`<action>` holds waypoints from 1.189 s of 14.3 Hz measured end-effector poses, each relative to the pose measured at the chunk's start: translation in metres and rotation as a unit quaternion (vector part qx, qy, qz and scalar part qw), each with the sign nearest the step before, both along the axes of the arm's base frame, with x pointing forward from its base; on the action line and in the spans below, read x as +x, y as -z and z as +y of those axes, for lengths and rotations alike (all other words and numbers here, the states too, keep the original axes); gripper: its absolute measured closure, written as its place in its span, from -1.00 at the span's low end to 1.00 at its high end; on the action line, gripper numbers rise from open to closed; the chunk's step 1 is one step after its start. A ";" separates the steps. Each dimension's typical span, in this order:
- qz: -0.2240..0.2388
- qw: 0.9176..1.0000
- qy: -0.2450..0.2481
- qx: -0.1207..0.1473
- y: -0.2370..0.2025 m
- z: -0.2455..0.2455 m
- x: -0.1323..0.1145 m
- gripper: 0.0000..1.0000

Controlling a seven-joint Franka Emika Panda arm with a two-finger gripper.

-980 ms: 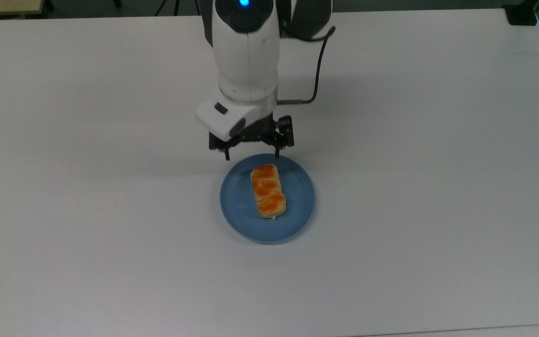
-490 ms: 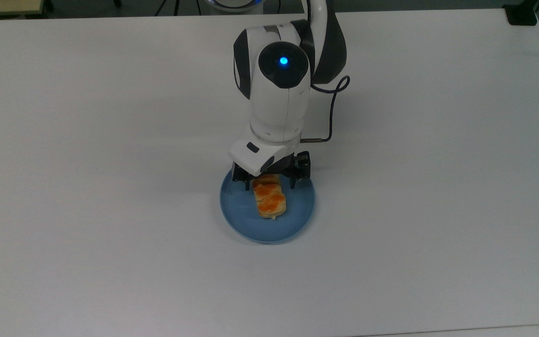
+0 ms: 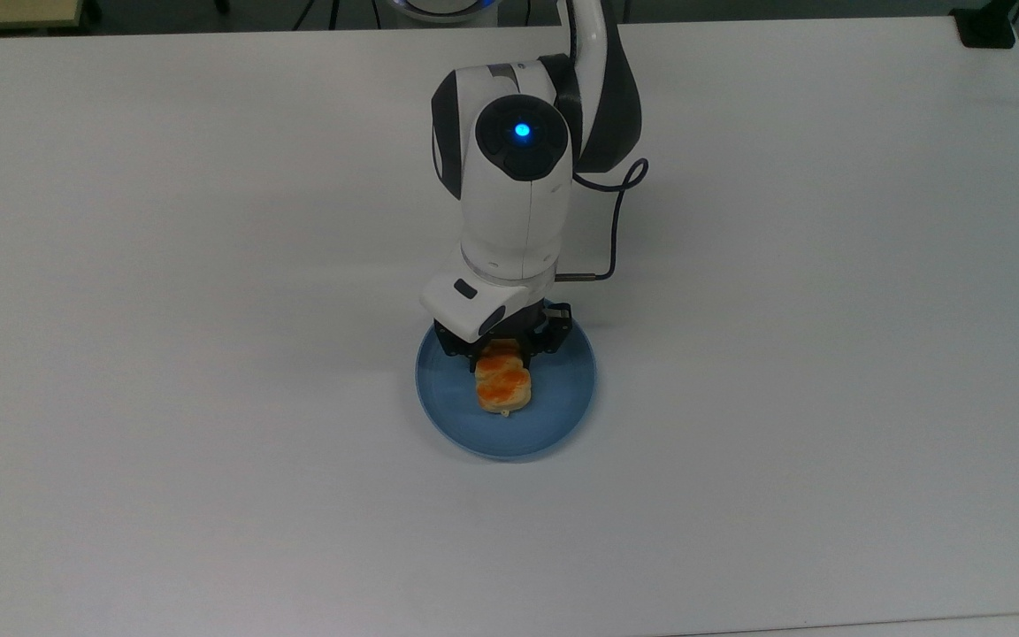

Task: Put the bread on the table
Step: 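Lift the bread off the plate and carry it past the plate rim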

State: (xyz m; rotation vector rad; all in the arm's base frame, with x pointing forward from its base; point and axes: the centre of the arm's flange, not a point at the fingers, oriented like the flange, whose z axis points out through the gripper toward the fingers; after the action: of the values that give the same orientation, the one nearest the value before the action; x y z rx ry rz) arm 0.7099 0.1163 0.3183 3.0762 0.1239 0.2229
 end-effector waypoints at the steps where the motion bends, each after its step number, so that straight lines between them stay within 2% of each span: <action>1: -0.001 1.000 0.000 0.000 -0.001 0.000 0.001 0.16; 2: -0.003 1.000 0.001 0.001 -0.002 0.001 0.001 0.23; 5: -0.017 1.000 0.002 0.003 -0.018 0.002 0.006 0.23; 7: -0.031 0.999 0.003 0.006 -0.045 0.001 0.006 0.22; 10: -0.028 1.000 0.006 0.003 -0.095 -0.003 -0.011 0.22; 13: -0.017 1.000 0.006 0.001 -0.112 -0.009 -0.048 0.22; 17: 0.019 1.000 -0.002 -0.005 -0.107 -0.012 -0.121 0.21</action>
State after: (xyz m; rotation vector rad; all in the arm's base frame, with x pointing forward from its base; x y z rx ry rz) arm 0.5887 0.1046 0.4252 3.0710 0.1329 0.1624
